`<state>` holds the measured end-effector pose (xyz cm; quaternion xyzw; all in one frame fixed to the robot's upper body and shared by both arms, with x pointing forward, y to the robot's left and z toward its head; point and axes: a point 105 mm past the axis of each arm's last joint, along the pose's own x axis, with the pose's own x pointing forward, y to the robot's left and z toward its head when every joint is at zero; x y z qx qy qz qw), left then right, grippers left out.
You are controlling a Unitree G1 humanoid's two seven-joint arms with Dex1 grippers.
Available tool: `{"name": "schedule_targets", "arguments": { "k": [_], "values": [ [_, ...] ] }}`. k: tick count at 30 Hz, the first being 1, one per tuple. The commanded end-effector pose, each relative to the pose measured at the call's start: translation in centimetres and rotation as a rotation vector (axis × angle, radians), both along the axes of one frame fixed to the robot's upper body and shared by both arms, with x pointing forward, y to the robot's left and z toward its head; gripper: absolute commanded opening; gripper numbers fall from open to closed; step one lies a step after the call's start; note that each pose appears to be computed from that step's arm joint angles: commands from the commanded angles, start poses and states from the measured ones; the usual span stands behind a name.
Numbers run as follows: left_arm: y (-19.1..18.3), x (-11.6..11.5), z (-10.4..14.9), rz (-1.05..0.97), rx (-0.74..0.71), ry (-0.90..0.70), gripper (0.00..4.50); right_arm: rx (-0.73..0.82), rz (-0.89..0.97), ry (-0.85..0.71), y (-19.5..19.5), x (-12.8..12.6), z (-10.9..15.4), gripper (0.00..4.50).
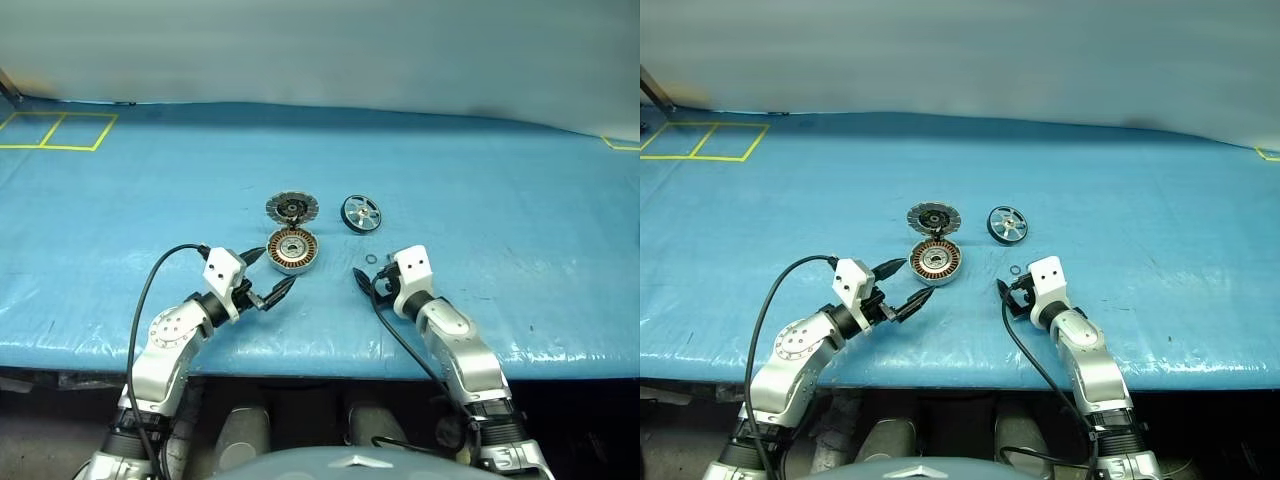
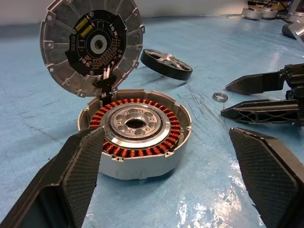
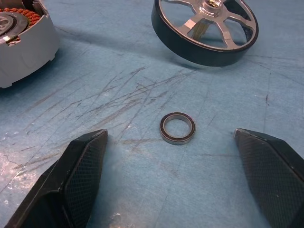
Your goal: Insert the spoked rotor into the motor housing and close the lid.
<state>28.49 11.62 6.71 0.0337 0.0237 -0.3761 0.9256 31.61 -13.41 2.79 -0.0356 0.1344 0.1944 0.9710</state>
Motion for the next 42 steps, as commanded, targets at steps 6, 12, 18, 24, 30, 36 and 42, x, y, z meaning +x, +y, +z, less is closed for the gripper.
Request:
{"name": "schedule_targets", "arguments": {
  "k": [6, 12, 18, 24, 30, 36, 42],
  "values": [
    [-0.1, 0.2, 0.0, -0.005, 0.008, -0.037, 4.48, -0.014, -0.018, 0.046, -0.2, -0.4, -1.3, 4.5],
    [-0.3, 0.1, 0.2, -0.019, -0.005, -0.045, 4.5, -0.024, -0.015, 0.043, -0.4, -0.4, -1.2, 4.32],
    [-0.2, 0.4, 0.5, -0.014, -0.013, -0.052, 4.5, -0.032, 0.002, 0.029, -0.1, -0.4, -1.0, 2.6],
    [-0.4, 0.4, 0.7, -0.02, -0.016, -0.056, 4.5, -0.034, -0.014, 0.027, -0.2, -0.3, -1.1, 0.75],
    [-0.4, 0.5, 0.8, -0.016, -0.022, -0.053, 4.5, -0.03, -0.003, 0.022, -0.2, -0.7, -0.9, 0.76],
    [-0.7, 0.1, 1.9, -0.043, -0.044, -0.07, 4.5, 0.087, 0.078, -0.015, 1.2, -1.6, 1.3, 0.76],
    [-0.7, -0.1, 3.0, -0.118, -0.021, -0.085, 4.5, 0.113, 0.259, -0.081, 3.4, -3.0, 4.7, 0.76]
  ]
}}
